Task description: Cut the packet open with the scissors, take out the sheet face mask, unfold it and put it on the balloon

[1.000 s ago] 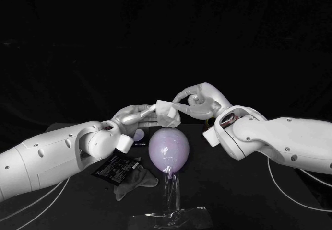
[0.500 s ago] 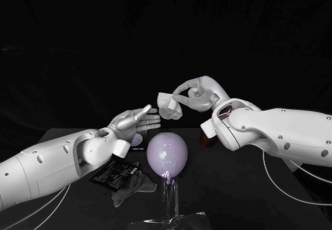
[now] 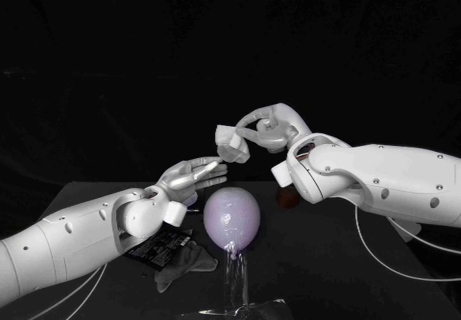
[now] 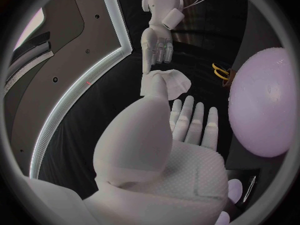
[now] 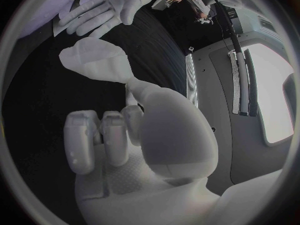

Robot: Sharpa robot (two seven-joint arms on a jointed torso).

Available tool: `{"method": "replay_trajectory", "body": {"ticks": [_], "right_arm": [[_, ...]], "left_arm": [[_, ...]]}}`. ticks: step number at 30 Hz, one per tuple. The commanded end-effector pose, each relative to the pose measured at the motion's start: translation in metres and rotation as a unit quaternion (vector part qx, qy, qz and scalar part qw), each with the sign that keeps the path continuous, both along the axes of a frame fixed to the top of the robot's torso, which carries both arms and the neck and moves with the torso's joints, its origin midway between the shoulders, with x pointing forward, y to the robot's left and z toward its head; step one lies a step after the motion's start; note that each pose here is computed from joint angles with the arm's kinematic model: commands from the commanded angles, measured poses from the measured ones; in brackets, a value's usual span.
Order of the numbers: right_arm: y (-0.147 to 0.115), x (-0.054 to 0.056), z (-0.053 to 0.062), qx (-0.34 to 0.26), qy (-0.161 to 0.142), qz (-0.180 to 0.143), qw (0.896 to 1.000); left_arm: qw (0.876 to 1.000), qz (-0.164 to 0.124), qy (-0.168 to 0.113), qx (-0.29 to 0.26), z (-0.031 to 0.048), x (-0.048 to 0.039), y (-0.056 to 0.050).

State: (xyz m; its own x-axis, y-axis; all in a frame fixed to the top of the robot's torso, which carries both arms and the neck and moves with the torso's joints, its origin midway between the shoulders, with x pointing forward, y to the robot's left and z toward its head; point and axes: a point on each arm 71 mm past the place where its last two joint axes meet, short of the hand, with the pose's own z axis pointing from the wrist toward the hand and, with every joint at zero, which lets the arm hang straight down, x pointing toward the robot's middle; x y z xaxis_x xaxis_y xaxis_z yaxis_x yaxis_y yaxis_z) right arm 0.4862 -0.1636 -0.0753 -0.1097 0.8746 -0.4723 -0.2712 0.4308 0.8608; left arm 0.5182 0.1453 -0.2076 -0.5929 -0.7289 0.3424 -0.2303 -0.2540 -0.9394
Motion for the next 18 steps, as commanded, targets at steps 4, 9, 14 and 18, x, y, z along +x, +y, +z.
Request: {"method": "replay_trajectory", "body": {"ticks": [4,9,14,18], "right_arm": [[0.006,0.003,0.001,0.008,0.002,0.005,1.0],[0.01,0.004,0.0,0.009,0.003,0.007,1.0],[0.013,0.004,0.0,0.009,0.004,0.011,1.0],[0.015,0.004,0.0,0.009,0.004,0.013,1.0]], "left_arm": [[0.999,0.034,-0.023,-0.012,0.0037,0.0034,-0.007],[0.999,0.041,-0.026,-0.014,0.0044,0.0034,-0.012],[0.998,0.055,-0.025,-0.019,0.0048,0.0049,-0.015],[0.998,0.063,-0.022,-0.022,0.0047,0.006,-0.016]]}}
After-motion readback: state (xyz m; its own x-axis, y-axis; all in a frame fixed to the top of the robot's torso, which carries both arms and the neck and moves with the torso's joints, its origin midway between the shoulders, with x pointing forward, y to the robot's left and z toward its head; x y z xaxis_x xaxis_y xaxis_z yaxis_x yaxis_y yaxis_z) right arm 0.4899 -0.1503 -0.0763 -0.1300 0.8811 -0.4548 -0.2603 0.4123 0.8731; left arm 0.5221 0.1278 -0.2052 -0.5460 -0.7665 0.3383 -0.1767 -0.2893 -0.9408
